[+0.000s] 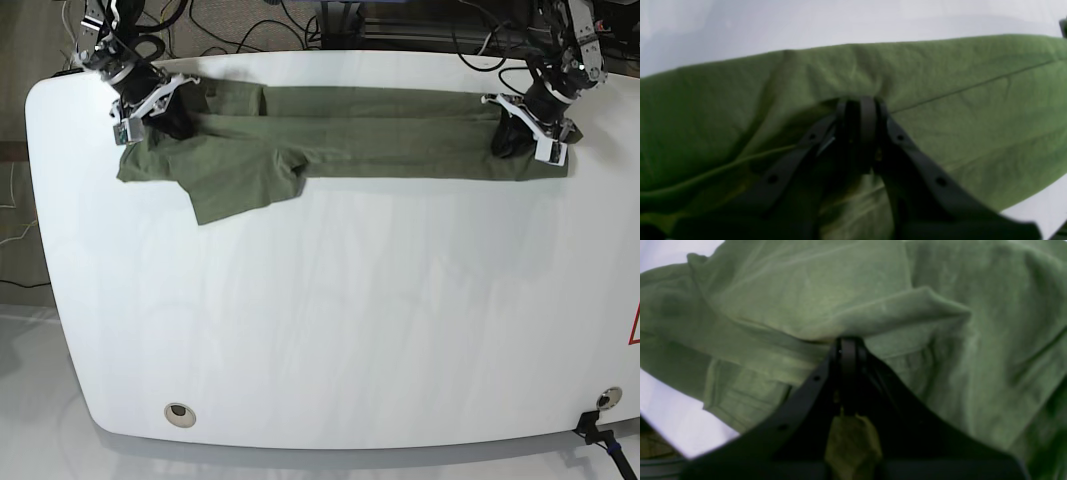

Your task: Fold the T-shirt properly

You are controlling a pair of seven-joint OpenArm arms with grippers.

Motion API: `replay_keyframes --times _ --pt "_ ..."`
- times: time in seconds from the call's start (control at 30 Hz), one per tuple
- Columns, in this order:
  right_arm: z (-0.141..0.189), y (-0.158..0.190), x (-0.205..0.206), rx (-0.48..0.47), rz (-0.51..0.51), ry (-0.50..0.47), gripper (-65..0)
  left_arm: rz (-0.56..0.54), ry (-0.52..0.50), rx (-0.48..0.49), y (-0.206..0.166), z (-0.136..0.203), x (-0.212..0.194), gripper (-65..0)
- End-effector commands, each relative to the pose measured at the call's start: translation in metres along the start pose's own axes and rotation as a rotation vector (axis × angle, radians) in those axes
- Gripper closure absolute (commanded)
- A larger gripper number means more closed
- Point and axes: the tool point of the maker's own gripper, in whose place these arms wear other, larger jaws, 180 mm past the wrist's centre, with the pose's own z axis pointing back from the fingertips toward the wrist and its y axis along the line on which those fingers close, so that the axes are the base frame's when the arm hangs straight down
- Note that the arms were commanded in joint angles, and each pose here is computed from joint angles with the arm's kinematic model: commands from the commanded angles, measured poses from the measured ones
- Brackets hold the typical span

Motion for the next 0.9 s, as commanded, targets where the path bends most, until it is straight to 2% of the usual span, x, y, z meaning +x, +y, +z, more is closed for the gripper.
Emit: replay_keyframes --times 0.0,0.33,0.43,0.63,0.87 --pt "0.002 -0.015 0.000 -0.043 0.016 0.026 0.0 -0.046 0.090 0.054 0.013 0.001 -0.012 -3.4" --pt "-0.014 -0.022 0.022 -0.041 0.018 -0.018 0.0 -0.053 0.057 0.069 0.030 -0.014 0.012 -3.4" --pt "-0.019 -0.013 0.024 -0.014 0.036 -0.016 0.0 -0.067 0.053 0.078 0.036 -0.011 0.016 -3.4" --pt "-0.014 0.002 0.057 0.007 0.118 -0.080 0.0 -0.100 0.016 0.077 0.033 -0.008 0.033 -3.4" --pt "-0.004 0.030 0.093 0.027 0.257 -0.087 0.0 -0.182 -0.058 0.064 0.016 0.002 0.065 -3.4"
